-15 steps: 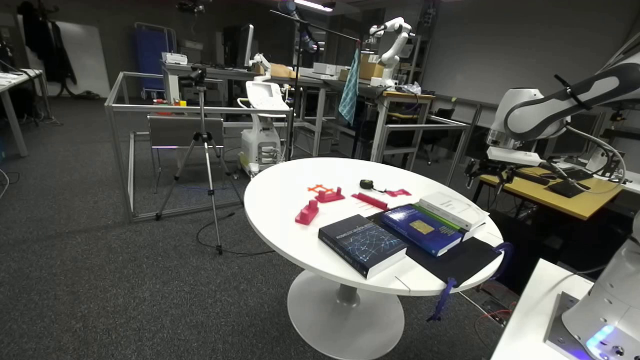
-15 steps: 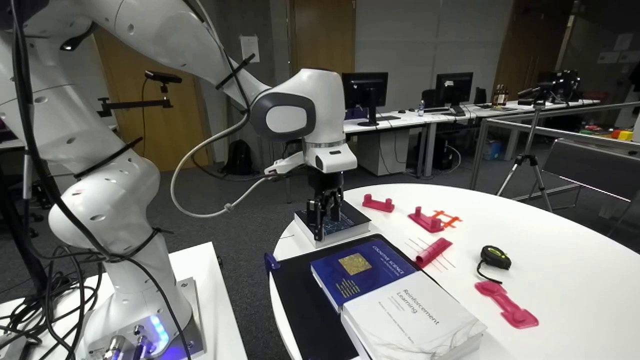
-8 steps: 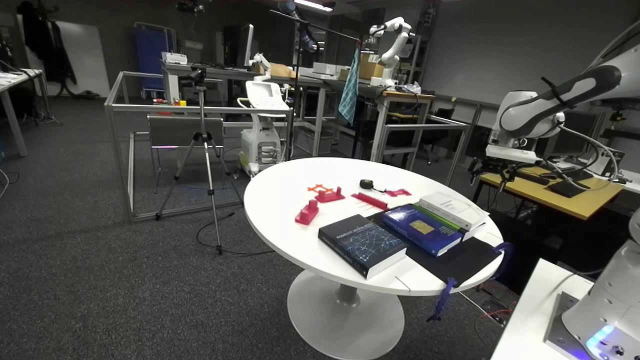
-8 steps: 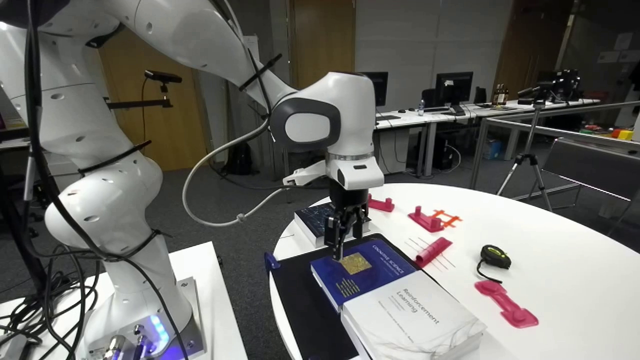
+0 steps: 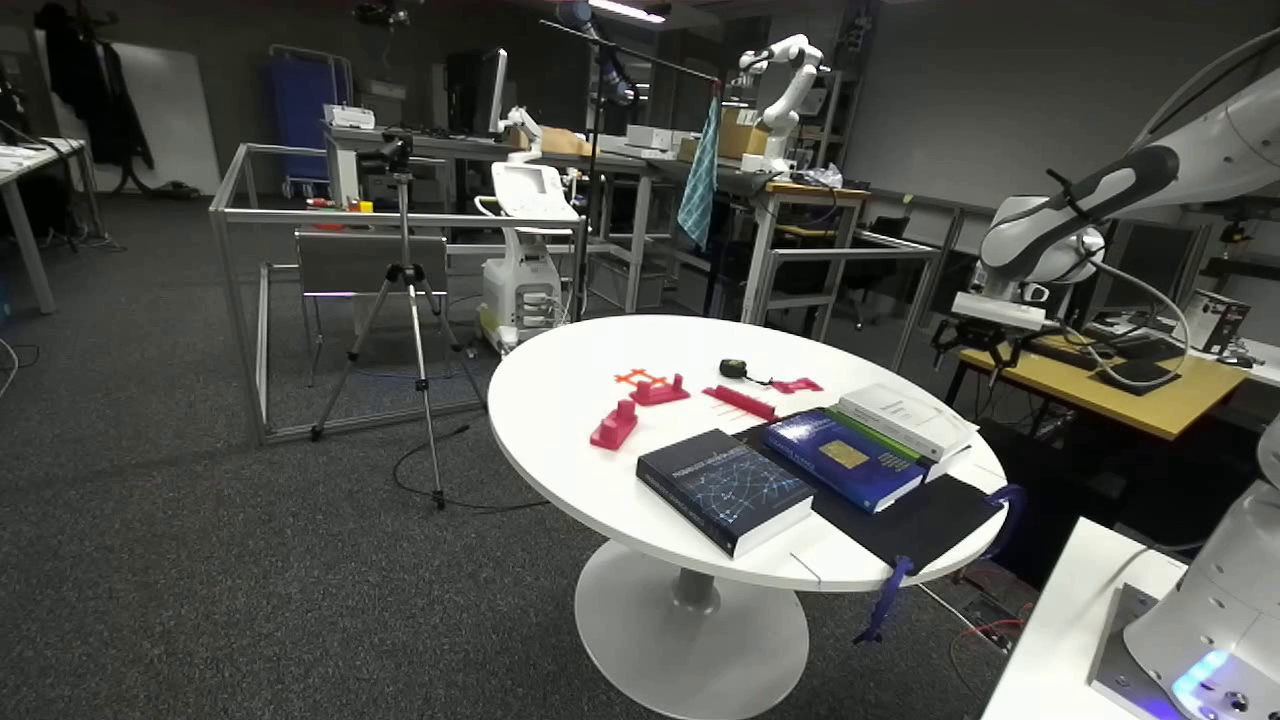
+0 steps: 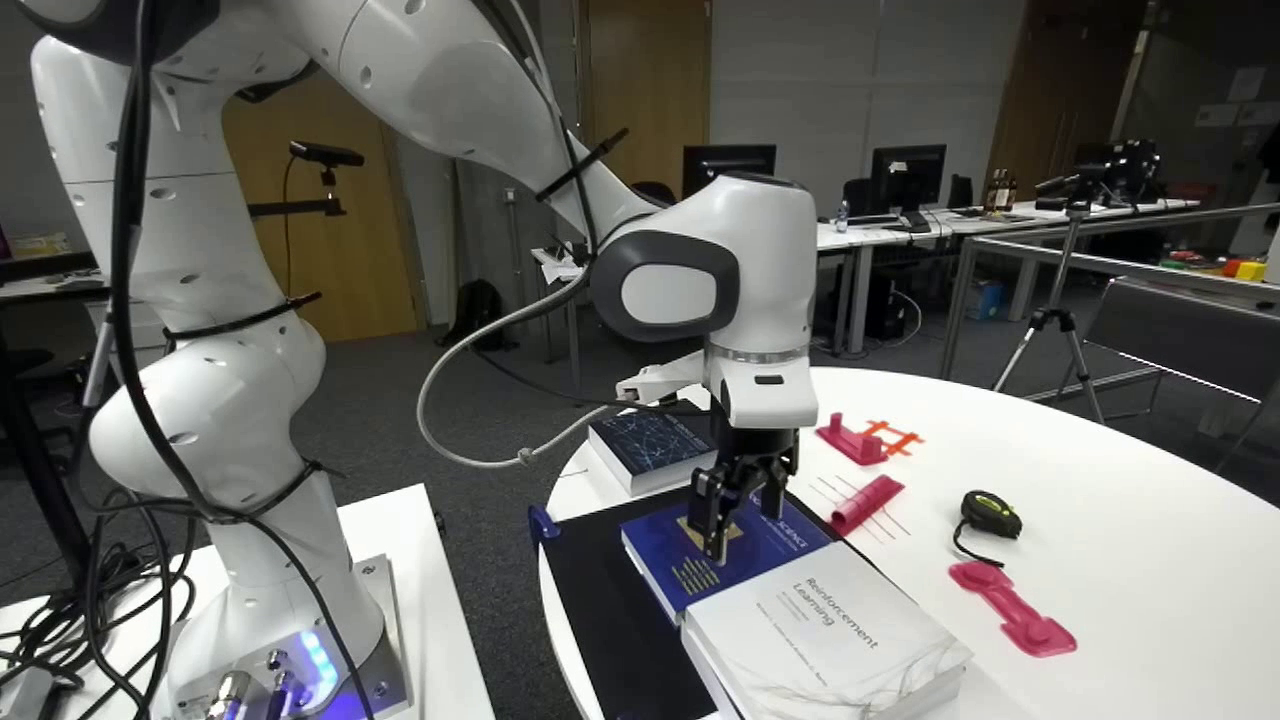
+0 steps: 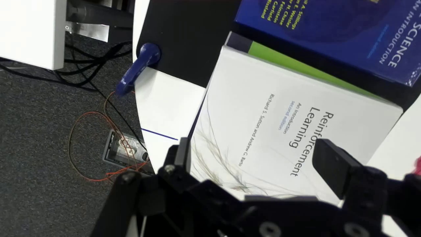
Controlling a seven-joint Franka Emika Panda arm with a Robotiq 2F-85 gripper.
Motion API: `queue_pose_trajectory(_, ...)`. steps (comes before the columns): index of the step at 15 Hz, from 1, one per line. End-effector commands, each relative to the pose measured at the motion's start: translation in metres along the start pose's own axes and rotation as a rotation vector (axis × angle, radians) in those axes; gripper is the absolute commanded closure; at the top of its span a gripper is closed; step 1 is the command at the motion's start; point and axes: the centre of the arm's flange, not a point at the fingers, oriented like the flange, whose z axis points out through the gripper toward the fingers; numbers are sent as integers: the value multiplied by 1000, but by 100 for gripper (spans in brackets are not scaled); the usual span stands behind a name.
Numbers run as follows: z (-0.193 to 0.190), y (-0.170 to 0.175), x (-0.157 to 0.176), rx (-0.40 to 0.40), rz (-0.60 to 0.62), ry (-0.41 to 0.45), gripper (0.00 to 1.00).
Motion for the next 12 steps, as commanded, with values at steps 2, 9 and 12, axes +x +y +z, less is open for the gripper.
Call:
queue_pose_trajectory(2, 14, -12, 37, 57, 105, 40, 0)
queue_pose_trajectory(9, 29, -5, 40, 44, 104, 22, 0)
queue_pose_trajectory(12, 29, -6, 39, 44, 102, 21, 0)
